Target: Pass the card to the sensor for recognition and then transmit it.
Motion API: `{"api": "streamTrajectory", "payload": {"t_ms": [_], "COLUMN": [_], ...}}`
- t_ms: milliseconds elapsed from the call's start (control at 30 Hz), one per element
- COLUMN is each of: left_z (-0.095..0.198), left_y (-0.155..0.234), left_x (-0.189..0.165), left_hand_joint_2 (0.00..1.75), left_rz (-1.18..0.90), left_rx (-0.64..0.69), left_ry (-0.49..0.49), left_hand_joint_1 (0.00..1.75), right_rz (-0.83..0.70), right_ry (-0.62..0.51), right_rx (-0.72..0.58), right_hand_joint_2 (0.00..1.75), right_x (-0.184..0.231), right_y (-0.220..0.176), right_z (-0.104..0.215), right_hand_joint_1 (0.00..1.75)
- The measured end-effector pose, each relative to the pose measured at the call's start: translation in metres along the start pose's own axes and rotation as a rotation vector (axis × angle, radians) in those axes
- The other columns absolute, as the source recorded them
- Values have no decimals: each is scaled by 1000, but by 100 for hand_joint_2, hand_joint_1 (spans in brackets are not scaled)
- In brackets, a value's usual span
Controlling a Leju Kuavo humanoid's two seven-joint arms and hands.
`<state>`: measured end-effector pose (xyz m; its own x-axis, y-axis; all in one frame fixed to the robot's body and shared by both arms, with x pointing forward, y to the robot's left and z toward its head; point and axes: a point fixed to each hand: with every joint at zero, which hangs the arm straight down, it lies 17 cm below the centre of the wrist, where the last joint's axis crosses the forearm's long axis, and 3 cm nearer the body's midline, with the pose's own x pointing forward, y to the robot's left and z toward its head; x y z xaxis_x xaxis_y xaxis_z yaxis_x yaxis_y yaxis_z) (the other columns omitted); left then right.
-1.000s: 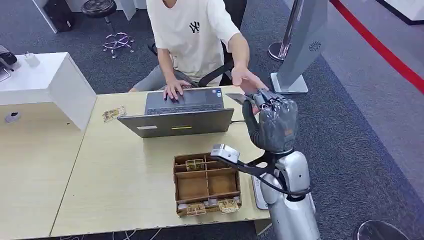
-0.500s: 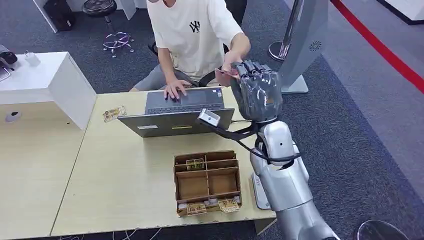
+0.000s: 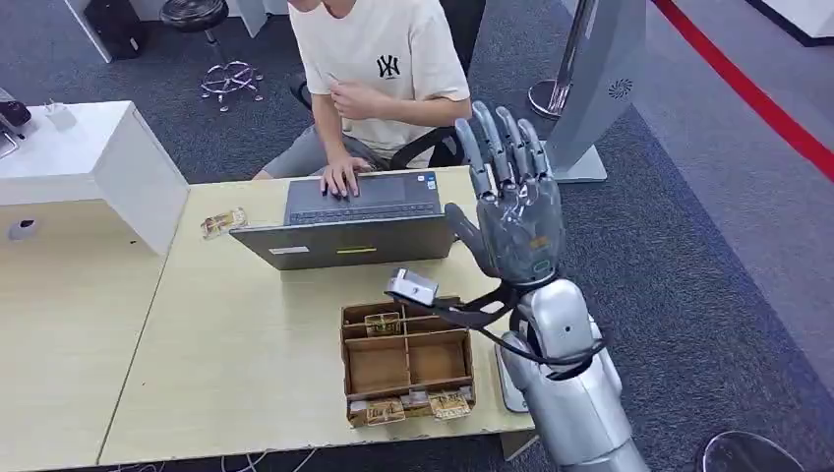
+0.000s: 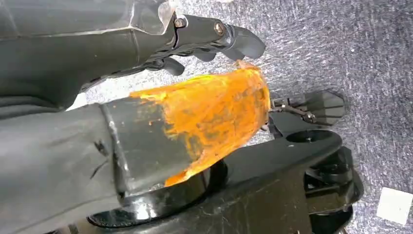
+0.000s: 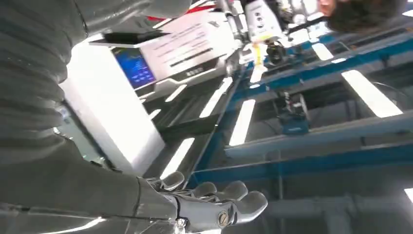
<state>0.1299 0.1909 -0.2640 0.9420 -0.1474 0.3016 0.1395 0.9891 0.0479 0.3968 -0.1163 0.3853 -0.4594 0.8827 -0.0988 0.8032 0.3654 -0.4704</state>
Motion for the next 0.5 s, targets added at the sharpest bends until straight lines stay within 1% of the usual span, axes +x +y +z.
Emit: {"api": "streamTrajectory", "payload": {"t_ms": [167, 500], "left_z": [0, 1], "left_y": [1, 1], "left_x": [-5, -10], "left_hand_joint_2": [0, 0], "left_rz": [20, 27], "left_rx": [10, 10], "left_ry": [2, 11], "left_hand_joint_1": [0, 0], "right_rz": [-49, -69], "right_ry": [-50, -29], "right_rx": [-38, -62], "right_hand_joint_2": [175, 175], "right_x": [31, 40], "right_y": [-32, -54], "right_z": [17, 25], "right_hand_joint_1": [0, 0]}}
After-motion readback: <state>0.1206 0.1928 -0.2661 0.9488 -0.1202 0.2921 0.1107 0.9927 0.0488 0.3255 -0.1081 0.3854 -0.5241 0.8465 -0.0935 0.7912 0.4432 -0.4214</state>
